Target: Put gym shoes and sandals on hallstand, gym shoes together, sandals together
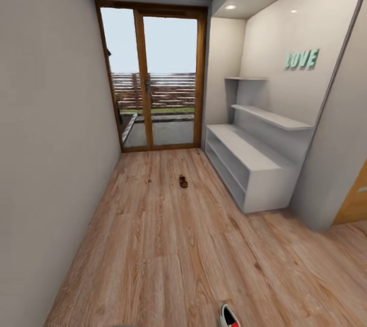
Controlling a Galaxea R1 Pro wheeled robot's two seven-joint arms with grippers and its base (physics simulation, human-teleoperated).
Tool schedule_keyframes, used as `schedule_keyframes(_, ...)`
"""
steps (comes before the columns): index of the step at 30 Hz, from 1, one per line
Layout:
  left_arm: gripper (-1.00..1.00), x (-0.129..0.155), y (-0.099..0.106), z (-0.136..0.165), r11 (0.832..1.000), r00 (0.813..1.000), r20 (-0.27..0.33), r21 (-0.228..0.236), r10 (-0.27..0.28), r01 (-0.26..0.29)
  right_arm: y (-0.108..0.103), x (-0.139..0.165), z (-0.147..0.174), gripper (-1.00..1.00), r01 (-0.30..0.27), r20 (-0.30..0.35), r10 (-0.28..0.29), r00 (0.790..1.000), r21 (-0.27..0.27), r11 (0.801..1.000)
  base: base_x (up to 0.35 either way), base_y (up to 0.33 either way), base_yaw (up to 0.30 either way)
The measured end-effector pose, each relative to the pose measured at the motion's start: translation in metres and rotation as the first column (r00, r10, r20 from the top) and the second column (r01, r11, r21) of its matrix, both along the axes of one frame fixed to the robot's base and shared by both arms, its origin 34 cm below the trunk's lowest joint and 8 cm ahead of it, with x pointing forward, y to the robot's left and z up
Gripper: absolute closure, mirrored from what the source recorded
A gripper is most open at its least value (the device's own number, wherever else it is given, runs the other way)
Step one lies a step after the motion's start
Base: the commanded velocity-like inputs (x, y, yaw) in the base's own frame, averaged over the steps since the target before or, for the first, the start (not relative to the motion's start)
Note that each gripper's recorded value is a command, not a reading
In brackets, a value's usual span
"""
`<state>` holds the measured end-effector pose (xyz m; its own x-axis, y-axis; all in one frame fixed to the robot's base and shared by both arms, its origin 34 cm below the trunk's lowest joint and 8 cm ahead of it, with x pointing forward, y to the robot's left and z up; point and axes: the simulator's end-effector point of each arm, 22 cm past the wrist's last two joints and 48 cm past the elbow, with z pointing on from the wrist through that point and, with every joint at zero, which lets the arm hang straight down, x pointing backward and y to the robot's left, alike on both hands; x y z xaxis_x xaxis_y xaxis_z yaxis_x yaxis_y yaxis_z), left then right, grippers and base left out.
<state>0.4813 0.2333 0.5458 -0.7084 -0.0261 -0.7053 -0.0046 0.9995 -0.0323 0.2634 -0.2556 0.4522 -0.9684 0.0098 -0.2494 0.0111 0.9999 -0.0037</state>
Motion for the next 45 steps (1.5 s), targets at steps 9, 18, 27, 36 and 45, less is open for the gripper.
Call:
schedule_keyframes(9,-1.00,-0.0016,-0.0003,-0.0018,1.000,1.000,-0.006,0.000,-0.001,0.001,0.0004,-0.0018,-0.0006,-1.00,0.000,-0.005,0.000,1.000,0.000,1.000,0.203,0.288,0.286)
schedule_keyframes(18,-1.00,-0.0033,-0.0004,-0.0036,1.000,1.000,-0.011,0.000,-0.001,0.001,0.0004,-0.0035,-0.0011,-1.00,0.000,-0.009,0.000,1.000,0.000,1.000,0.249,0.240,0.284)
schedule_keyframes(27,-1.00,-0.0046,-0.0005,-0.0051,1.000,1.000,-0.016,0.000,-0.002,0.002,0.0003,-0.0052,-0.0016,-1.00,0.000,-0.013,0.000,1.000,0.000,1.000,0.314,0.131,0.218)
schedule_keyframes(36,-1.00,-0.0052,-0.0005,-0.0058,1.000,1.000,-0.018,0.000,-0.002,0.002,-0.0001,-0.0059,-0.0018,-1.00,0.000,-0.015,0.000,1.000,0.000,1.000,0.341,0.049,0.042)
schedule_keyframes(45,-1.00,-0.0052,-0.0005,-0.0059,1.000,1.000,-0.018,0.000,-0.002,0.002,-0.0001,-0.0060,-0.0018,-1.00,0.000,-0.015,0.000,1.000,0.000,1.000,0.347,0.005,0.003)
